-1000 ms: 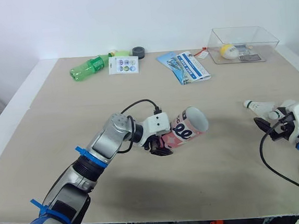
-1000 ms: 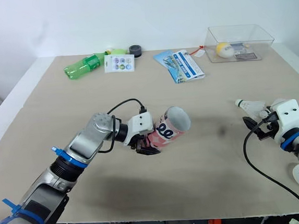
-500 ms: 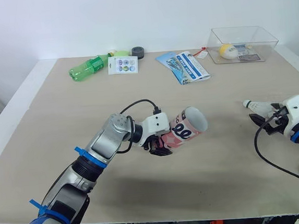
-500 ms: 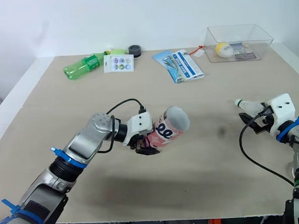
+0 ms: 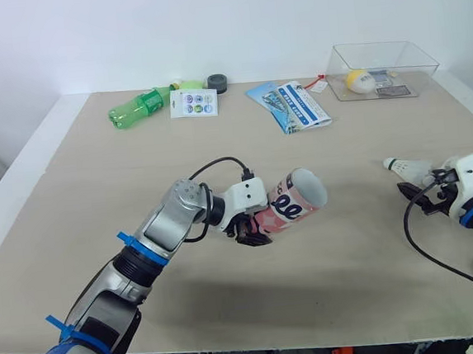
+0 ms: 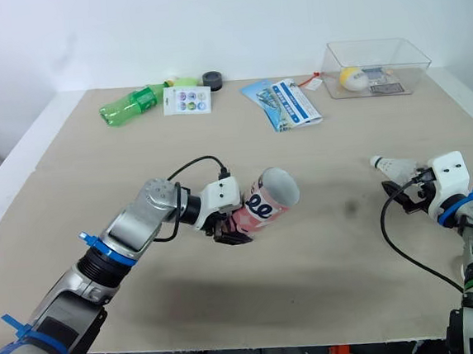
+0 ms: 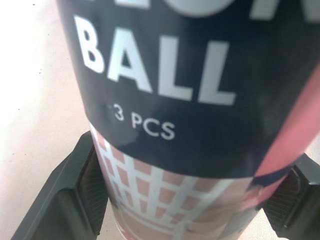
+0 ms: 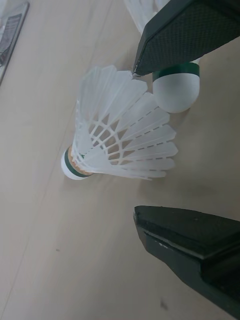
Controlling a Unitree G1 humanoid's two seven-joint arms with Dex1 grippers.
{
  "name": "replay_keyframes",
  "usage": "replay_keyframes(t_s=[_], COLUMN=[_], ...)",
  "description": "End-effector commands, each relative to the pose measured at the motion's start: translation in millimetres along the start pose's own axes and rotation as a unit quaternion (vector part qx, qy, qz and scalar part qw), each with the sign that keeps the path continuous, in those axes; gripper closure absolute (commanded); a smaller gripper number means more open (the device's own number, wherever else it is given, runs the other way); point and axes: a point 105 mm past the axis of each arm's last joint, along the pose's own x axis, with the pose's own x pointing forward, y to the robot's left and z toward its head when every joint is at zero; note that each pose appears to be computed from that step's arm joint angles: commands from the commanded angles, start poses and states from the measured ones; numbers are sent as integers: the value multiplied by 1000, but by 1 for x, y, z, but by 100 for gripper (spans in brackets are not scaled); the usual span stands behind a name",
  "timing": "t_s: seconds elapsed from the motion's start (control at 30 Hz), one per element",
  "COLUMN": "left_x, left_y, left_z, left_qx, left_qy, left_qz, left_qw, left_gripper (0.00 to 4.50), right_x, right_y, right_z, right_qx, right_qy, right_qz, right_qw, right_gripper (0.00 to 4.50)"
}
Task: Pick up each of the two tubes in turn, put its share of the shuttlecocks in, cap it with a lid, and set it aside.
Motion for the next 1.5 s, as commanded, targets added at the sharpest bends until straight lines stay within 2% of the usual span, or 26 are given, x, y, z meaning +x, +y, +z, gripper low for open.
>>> replay_keyframes(t_s=[0.03, 0.27, 0.43, 0.53, 0.77, 0.9, 1.17, 1.37, 1.5], left_x=[1, 2, 1, 0, 3, 7, 10, 9, 8], left_y=[0, 1, 1, 2, 1, 1, 1, -1, -1], left_z=[2, 3, 2, 2, 5, 8, 9, 7, 5], left_qx=[-1, -2, -4, -4, -1, 3, 3, 0, -4], left_qy=[2, 1, 1, 2, -1, -5, -10, -9, -8], left_qz=[-1, 0, 0, 0, -3, -7, -8, -6, -1], left_qw=[1000, 1000, 1000, 1000, 1000, 1000, 1000, 1000, 1000], left_gripper=[86, 86, 86, 86, 86, 86, 86, 86, 86], right_x=[-5, -7, -24, -37, -67, -62, -39, -23, -24], right_y=[-11, -11, 3, 15, 52, 34, -8, -18, -24], right_z=[6, -1, -5, 2, 35, 54, 47, 35, 48], right_qx=[-3, 1, 12, 26, -8, -41, -65, -46, -64], right_qy=[-4, 16, 33, 33, 38, 15, 14, 40, 19], right_qz=[-21, -23, -5, -4, 40, 3, -64, -68, -74], right_qw=[1000, 1000, 999, 999, 998, 999, 996, 996, 995], right_gripper=[7, 7, 7, 7, 7, 7, 7, 7, 7])
